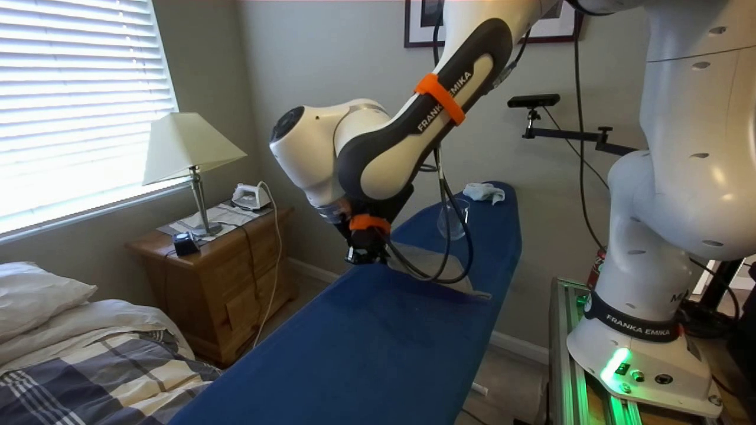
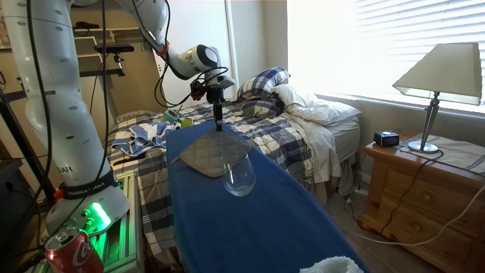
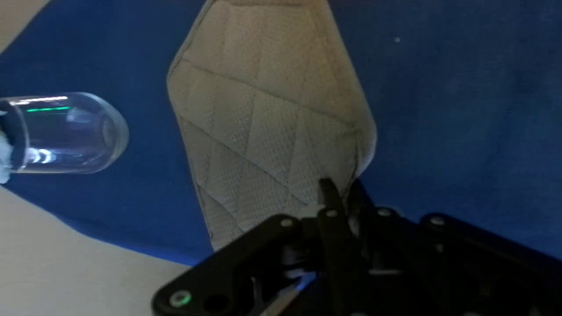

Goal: Put the grey pot holder on top of the glass cup.

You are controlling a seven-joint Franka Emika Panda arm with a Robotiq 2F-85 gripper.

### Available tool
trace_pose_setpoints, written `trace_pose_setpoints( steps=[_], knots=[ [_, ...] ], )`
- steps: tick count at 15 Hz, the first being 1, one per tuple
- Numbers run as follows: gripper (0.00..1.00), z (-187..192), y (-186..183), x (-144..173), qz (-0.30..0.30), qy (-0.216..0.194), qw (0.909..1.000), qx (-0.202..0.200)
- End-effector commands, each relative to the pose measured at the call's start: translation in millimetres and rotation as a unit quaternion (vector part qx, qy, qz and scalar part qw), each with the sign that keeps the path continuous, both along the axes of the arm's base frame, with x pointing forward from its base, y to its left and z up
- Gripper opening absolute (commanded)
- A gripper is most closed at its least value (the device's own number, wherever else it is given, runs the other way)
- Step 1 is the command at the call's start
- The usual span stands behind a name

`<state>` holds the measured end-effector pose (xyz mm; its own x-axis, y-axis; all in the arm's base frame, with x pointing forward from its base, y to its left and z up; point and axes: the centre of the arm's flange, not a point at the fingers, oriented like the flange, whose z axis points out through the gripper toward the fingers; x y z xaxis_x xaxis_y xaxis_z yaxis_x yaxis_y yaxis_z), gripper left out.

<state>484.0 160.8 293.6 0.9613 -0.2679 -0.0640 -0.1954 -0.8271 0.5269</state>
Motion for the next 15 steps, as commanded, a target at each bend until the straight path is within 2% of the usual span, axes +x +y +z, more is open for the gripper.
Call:
trace_pose_setpoints(
  steps=[1,4,6,7,15],
  knots=[
    [0.02,37.7,12.6,2.1,-0.005,-0.006,0.9983,-0.058],
    [0.02,63.6,10.8,-6.5,-0.01,-0.029,0.9933,-0.112],
    [0.02,74.0,7.9,-11.4,-0.014,-0.041,0.9904,-0.131],
    [0.09,59.5,9.0,-5.4,-0.012,-0.025,0.9939,-0.106],
    [0.09,69.4,8.6,-7.8,-0.015,-0.036,0.9926,-0.115]
  ],
)
